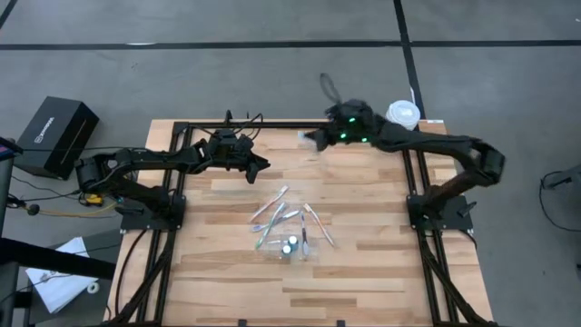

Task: Pick & Place toothbrushing station
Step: Put the green toothbrush into the transparent organizer

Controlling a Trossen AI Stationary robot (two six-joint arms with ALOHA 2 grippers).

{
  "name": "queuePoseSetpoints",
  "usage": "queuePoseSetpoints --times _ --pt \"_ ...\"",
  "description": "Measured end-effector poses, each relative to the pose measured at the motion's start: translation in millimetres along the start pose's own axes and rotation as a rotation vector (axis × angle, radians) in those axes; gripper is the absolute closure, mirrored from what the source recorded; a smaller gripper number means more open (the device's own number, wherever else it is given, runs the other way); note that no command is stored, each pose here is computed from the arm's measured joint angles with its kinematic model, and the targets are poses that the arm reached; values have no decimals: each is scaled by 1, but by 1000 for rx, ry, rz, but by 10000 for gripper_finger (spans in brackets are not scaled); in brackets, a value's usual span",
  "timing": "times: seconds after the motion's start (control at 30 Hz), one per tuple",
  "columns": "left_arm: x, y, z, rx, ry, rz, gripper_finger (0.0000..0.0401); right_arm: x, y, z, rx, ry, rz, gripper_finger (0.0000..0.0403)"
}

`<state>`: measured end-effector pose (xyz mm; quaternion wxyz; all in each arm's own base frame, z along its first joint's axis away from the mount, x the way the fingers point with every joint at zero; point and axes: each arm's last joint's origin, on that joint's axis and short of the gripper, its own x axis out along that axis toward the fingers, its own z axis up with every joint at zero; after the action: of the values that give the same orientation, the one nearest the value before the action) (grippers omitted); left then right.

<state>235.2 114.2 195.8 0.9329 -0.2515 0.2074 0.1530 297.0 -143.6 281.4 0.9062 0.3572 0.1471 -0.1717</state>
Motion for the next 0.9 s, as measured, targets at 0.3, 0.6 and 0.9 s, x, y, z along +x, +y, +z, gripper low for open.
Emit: queuePoseSetpoints --times 0.3,0.6,0.9 --pt "0 -1 2 -24 -19 -8 297 -104 87 4 -168 -479 103 403" --pt "0 -3 2 -39 -22 -19 297 -160 122 -88 -8 -569 61 403" --pt "0 -7 2 4 4 -131 297 -165 161 -199 167 -667 -158 403"
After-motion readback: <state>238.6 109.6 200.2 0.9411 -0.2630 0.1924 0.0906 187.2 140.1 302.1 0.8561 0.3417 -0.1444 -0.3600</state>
